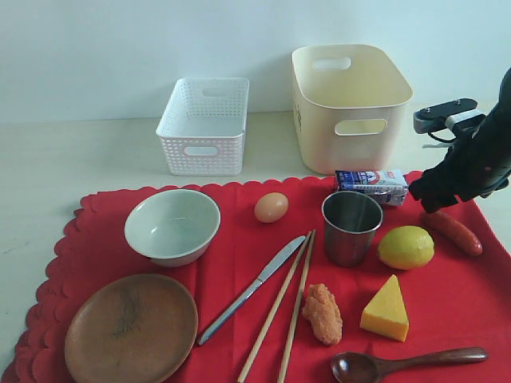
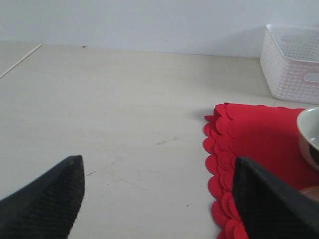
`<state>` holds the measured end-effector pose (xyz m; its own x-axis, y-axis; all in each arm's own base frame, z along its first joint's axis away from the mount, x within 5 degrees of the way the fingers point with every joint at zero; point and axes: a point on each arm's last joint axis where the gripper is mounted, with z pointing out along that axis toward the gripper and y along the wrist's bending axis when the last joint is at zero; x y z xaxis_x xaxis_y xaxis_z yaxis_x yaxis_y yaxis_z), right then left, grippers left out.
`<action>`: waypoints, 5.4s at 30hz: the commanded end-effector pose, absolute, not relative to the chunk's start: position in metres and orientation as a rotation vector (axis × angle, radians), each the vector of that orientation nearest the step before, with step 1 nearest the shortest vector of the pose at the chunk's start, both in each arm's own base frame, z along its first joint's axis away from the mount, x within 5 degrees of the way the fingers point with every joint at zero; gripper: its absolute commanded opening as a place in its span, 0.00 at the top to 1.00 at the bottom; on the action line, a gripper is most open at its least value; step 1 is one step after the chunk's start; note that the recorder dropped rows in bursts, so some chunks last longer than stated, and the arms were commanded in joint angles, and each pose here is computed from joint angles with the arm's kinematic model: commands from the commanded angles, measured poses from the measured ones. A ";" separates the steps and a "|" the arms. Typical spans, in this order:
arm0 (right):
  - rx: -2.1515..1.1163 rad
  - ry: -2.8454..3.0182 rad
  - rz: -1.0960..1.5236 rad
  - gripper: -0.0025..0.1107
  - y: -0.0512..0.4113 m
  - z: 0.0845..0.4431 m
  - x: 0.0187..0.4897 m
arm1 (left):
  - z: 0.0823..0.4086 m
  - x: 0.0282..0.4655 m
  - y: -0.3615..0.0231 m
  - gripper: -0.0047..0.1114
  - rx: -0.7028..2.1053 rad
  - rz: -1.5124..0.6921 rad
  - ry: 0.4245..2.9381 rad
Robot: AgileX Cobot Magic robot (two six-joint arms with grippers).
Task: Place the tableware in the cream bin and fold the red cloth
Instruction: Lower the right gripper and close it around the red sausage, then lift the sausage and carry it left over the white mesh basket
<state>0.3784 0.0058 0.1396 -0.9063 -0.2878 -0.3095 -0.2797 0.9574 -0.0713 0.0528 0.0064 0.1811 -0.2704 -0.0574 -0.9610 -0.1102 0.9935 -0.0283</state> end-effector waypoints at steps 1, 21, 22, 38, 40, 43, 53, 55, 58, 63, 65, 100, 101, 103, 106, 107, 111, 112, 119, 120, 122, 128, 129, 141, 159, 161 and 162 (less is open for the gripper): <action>-0.410 2.779 -0.036 0.45 0.006 0.141 0.380 | 0.181 0.053 0.006 0.29 -0.116 0.046 1.833; -0.423 2.866 -0.018 0.45 0.006 0.121 0.377 | 0.181 0.053 0.006 0.29 -0.116 0.046 1.833; -0.423 2.869 -0.017 0.45 0.006 0.121 0.377 | 0.181 0.053 0.006 0.29 -0.116 0.046 1.833; -0.431 2.874 -0.029 0.98 0.005 0.135 0.373 | 0.181 0.053 0.006 0.29 -0.116 0.046 1.833; -0.400 2.842 -0.032 0.98 0.005 0.148 0.372 | 0.181 0.053 0.006 0.29 -0.116 0.046 1.833; -0.384 2.773 -0.044 0.98 0.005 0.175 0.369 | 0.181 0.053 0.006 0.29 -0.116 0.046 1.833; -0.286 2.443 0.150 0.98 0.020 0.285 0.342 | 0.181 0.053 0.006 0.29 -0.116 0.046 1.833; -0.322 2.369 0.211 0.98 0.029 0.305 0.336 | 0.181 0.053 0.006 0.29 -0.116 0.046 1.833; -0.391 2.287 0.287 0.98 0.048 0.326 0.331 | 0.181 0.053 0.006 0.29 -0.116 0.046 1.833; -0.530 2.193 0.370 0.98 0.094 0.344 0.331 | 0.181 0.053 0.006 0.29 -0.116 0.046 1.833; -0.591 2.162 0.398 0.98 0.115 0.348 0.333 | 0.181 0.053 0.006 0.29 -0.116 0.046 1.833; -0.751 2.058 0.422 0.98 0.287 0.252 0.468 | 0.181 0.053 0.006 0.29 -0.116 0.046 1.833; -0.769 2.063 0.395 0.98 0.286 0.250 0.469 | 0.181 0.053 0.006 0.29 -0.116 0.046 1.833; -0.789 2.069 0.381 0.98 0.286 0.248 0.468 | 0.181 0.053 0.006 0.29 -0.116 0.046 1.833; -0.834 2.058 0.358 0.98 0.286 0.247 0.468 | 0.181 0.053 0.006 0.29 -0.116 0.046 1.833; -0.861 2.049 0.340 0.98 0.285 0.247 0.468 | 0.181 0.053 0.006 0.29 -0.116 0.046 1.833; -0.885 2.044 0.327 0.98 0.285 0.246 0.468 | 0.181 0.053 0.006 0.29 -0.116 0.046 1.833; -0.894 2.040 0.317 0.98 0.285 0.246 0.468 | 0.181 0.053 0.006 0.29 -0.116 0.046 1.833; -0.972 2.021 0.237 0.98 0.282 0.245 0.468 | 0.181 0.053 0.006 0.29 -0.116 0.046 1.833; -0.972 2.019 0.236 0.98 0.282 0.245 0.469 | 0.181 0.053 0.006 0.29 -0.116 0.046 1.833; -0.969 2.020 0.241 0.98 0.282 0.245 0.468 | 0.181 0.053 0.006 0.29 -0.116 0.046 1.833; -0.886 2.061 0.307 0.98 0.284 0.245 0.468 | 0.181 0.053 0.006 0.29 -0.116 0.046 1.833; -0.884 2.067 0.310 0.98 0.284 0.245 0.467 | 0.181 0.053 0.006 0.29 -0.116 0.046 1.833; -0.762 2.066 0.516 0.98 0.297 0.264 0.456 | 0.181 0.053 0.006 0.29 -0.116 0.046 1.833; -0.731 2.116 0.389 0.98 0.294 0.235 0.468 | 0.181 0.053 0.006 0.29 -0.116 0.046 1.833; -0.739 2.118 0.386 0.98 0.295 0.228 0.469 | 0.181 0.053 0.006 0.29 -0.116 0.046 1.833; -0.746 2.117 0.373 0.98 0.295 0.225 0.470 | 0.181 0.053 0.006 0.29 -0.116 0.046 1.833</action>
